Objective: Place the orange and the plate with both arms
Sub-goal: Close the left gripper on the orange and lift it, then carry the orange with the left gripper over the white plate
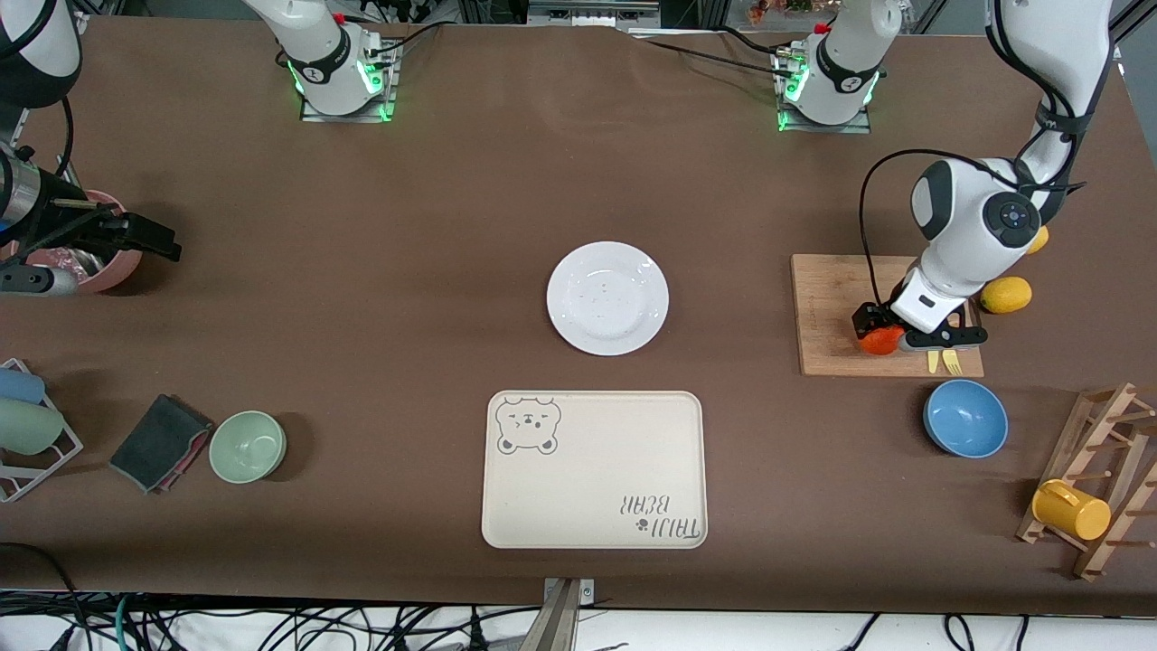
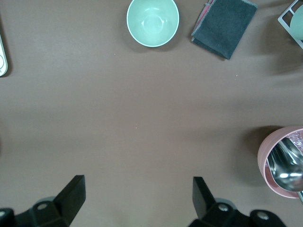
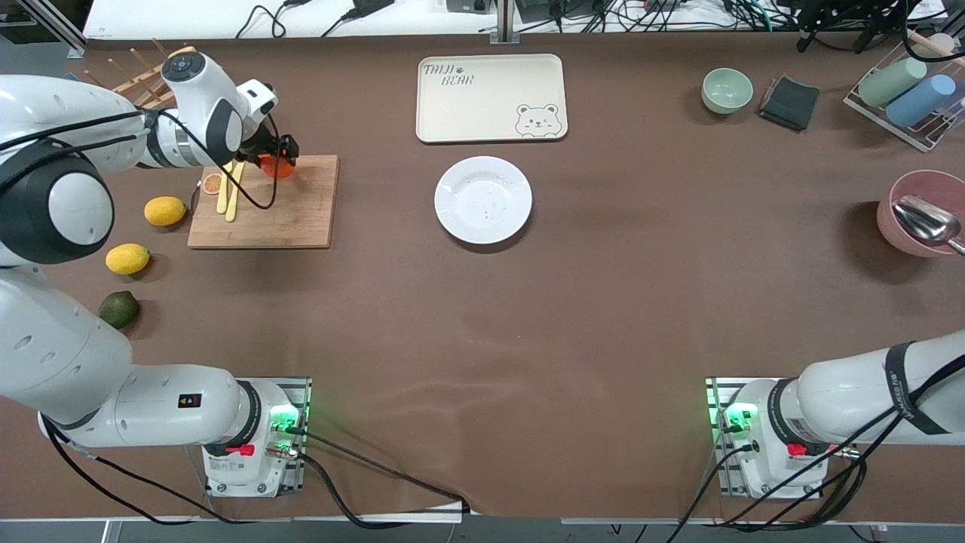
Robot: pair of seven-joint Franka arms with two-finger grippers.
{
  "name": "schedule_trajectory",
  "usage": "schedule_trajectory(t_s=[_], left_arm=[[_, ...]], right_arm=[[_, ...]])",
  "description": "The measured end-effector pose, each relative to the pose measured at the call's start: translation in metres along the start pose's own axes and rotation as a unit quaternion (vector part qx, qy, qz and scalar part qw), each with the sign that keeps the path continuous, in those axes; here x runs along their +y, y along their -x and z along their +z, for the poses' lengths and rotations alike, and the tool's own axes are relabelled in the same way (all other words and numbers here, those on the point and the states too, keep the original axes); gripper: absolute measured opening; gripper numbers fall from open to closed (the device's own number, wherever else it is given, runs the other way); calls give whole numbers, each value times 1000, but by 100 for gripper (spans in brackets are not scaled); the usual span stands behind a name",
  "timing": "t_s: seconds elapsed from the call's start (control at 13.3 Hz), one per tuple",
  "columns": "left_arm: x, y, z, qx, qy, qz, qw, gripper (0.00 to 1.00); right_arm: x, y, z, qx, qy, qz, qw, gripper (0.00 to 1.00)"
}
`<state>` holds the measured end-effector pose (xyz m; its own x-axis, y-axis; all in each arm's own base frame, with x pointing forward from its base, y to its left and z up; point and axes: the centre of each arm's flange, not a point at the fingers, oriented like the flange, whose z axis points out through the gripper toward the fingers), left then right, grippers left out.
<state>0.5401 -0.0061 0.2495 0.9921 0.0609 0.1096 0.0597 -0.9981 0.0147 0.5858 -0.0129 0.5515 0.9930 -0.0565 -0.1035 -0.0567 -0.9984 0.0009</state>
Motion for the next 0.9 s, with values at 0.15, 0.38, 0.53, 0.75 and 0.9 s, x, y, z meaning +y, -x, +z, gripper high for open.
schedule_trajectory(t_s=[0.15,0.38,0.53,0.75,0.9], left_arm=[[38,2,-14,6,12,12,1000,78],[116,14,-23,5,43,-4,999,78],[175,22,-37,12,62,-16,998,78],[265,43,-66,15,94,-24,995,78],[311,61,-81,4,103,-24,994,78]], right_arm=[[0,0,0,0,0,0,1000,100],[0,0,0,0,0,0,1000,100],[0,0,0,0,0,0,1000,100],[0,0,0,0,0,0,1000,100],[0,0,0,0,0,0,1000,100]])
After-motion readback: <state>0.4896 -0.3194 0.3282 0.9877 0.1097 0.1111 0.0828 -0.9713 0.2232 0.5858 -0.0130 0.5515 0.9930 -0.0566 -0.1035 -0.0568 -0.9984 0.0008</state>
